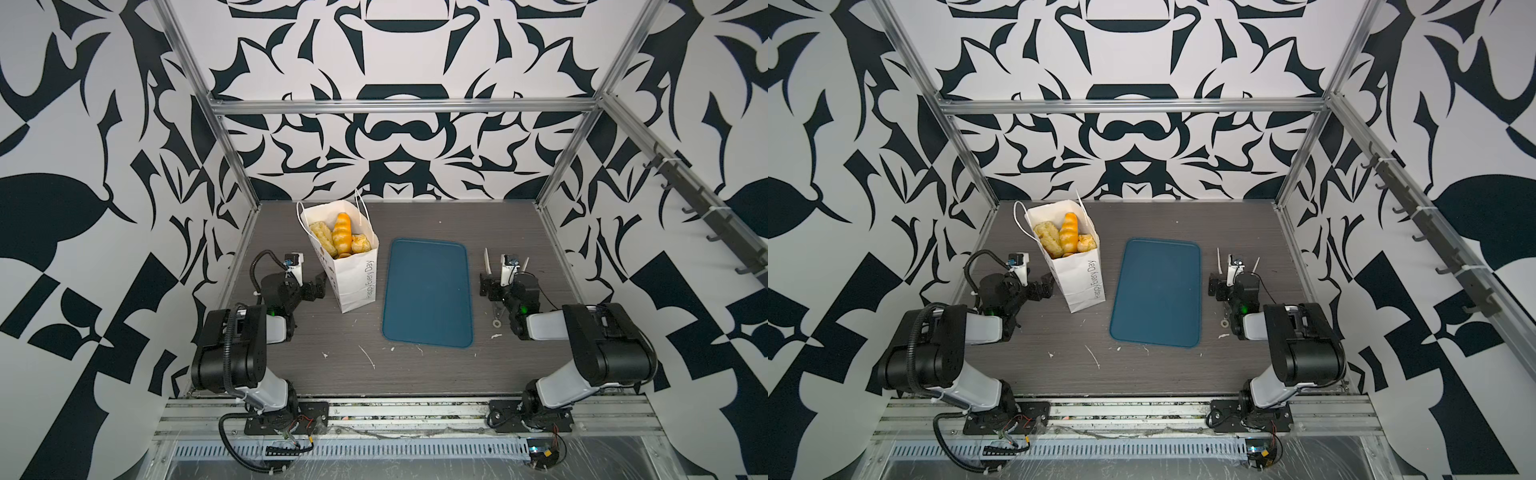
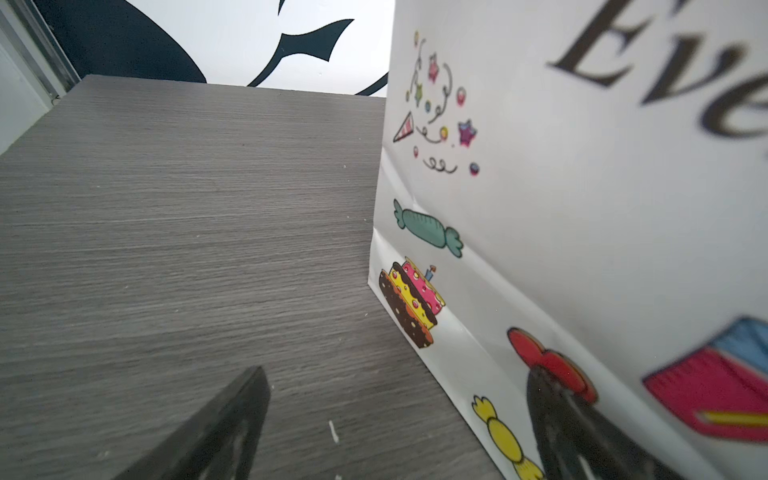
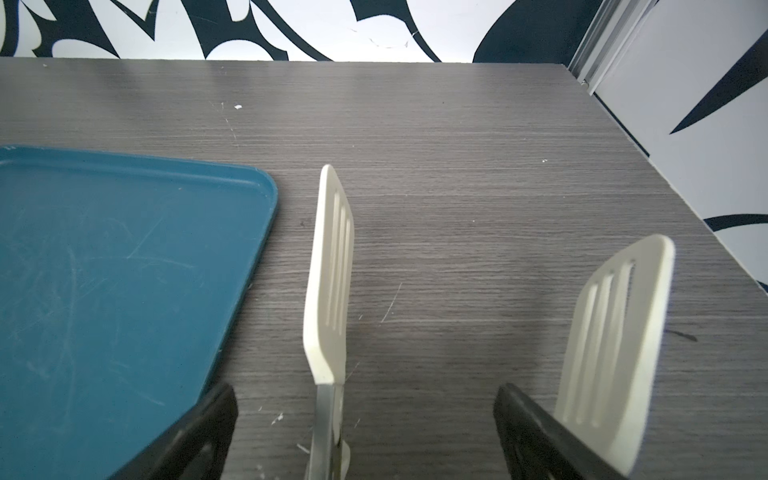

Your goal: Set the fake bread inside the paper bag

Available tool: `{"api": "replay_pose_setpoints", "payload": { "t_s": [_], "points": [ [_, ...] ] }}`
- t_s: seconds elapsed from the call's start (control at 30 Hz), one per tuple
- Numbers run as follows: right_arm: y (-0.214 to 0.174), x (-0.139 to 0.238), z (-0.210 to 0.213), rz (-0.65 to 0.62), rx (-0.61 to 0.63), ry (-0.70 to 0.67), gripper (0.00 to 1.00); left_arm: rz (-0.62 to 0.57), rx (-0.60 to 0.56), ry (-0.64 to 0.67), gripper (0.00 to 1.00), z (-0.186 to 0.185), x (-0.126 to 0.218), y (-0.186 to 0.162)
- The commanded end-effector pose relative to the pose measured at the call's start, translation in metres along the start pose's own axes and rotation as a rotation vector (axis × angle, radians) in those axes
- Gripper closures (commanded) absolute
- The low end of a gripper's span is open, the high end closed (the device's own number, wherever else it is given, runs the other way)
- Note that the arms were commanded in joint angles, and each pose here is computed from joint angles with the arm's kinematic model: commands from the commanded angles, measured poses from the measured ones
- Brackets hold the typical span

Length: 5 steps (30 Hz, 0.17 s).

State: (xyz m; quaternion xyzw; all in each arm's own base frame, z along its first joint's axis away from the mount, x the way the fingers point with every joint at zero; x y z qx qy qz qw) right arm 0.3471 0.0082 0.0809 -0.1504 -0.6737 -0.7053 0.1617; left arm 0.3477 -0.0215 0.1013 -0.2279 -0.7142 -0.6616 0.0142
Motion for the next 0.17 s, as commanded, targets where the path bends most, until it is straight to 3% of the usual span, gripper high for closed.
{"api": "replay_pose_setpoints", "payload": {
  "t_s": [0.0,0.13],
  "points": [
    [0.0111,-0.0014,0.0022,-0.041,0.008,0.008,0.00,-0.012,-0.006,0.002,0.01,-0.0005,-0.0028,0.0039],
    [0.0119,0.0018,0.0024,-0.053,0.004,0.008,0.00,-0.013,-0.008,0.002,0.01,-0.0008,-0.0028,0.0044]
  ]
}}
Point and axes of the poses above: each gripper's point midway between its finger pads, its own x axis back along the fingers, its own z axis along the line the jaws close on, y = z × x, the point moved 4 cm from there along x, back along the fingers, and after that the axes turned 2 degrees about -x, right-handed, at the moved point
